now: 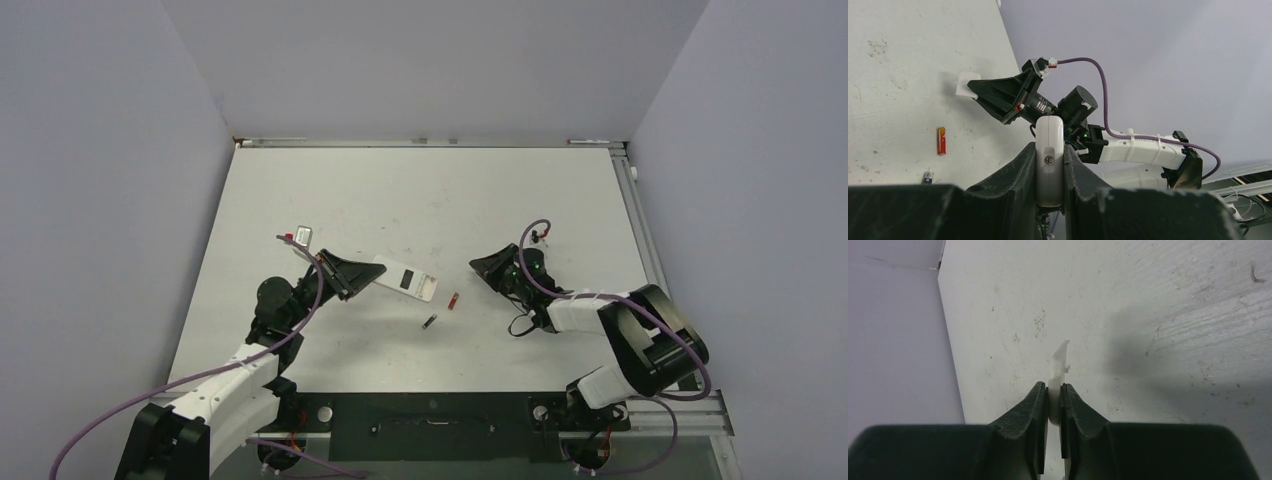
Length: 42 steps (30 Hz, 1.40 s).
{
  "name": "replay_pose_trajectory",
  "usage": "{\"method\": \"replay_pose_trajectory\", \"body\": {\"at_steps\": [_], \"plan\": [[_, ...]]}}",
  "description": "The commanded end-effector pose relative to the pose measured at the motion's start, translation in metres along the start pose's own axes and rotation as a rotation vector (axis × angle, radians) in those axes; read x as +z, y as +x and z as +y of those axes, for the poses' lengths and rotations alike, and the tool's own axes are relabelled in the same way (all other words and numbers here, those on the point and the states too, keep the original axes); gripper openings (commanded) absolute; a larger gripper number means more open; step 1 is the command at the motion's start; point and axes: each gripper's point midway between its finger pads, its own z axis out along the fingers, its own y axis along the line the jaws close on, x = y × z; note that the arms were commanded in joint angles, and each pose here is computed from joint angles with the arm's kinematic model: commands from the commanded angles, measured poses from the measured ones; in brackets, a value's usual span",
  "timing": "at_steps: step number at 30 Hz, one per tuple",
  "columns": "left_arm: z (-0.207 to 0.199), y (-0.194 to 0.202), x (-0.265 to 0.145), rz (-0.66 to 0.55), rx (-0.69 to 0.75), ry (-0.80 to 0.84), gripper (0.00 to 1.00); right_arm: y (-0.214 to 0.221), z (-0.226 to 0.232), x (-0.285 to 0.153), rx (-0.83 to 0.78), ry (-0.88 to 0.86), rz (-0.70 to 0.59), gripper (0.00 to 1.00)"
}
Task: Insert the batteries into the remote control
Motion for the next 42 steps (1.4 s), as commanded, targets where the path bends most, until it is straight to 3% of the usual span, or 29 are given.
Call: {"method": "replay_pose_trajectory", "body": {"at_steps": [1,13,27,33,42], "plan": [[-0.017,-0.004,-0.003,-0.014,0.035,0.068,0.00,-0.016,0.029,0.014,0.066,-0.077,-0.098,0.08],[-0.021,-0.007,-0.006,-0.019,0.034,0.083,0.00,-0.013,0.022,0.038,0.115,-0.031,-0.163,0.08],[-0.022,-0.007,-0.007,-0.020,0.028,0.087,0.00,0.003,0.007,0.058,0.139,0.007,-0.131,0.09],[-0.023,-0.007,-0.007,-0.020,0.028,0.087,0.00,0.007,0.000,0.060,0.134,0.027,-0.113,0.27],[-0.019,-0.007,-0.007,-0.020,0.021,0.075,0.00,0.008,0.003,0.058,0.111,0.032,-0.099,0.41]]}}
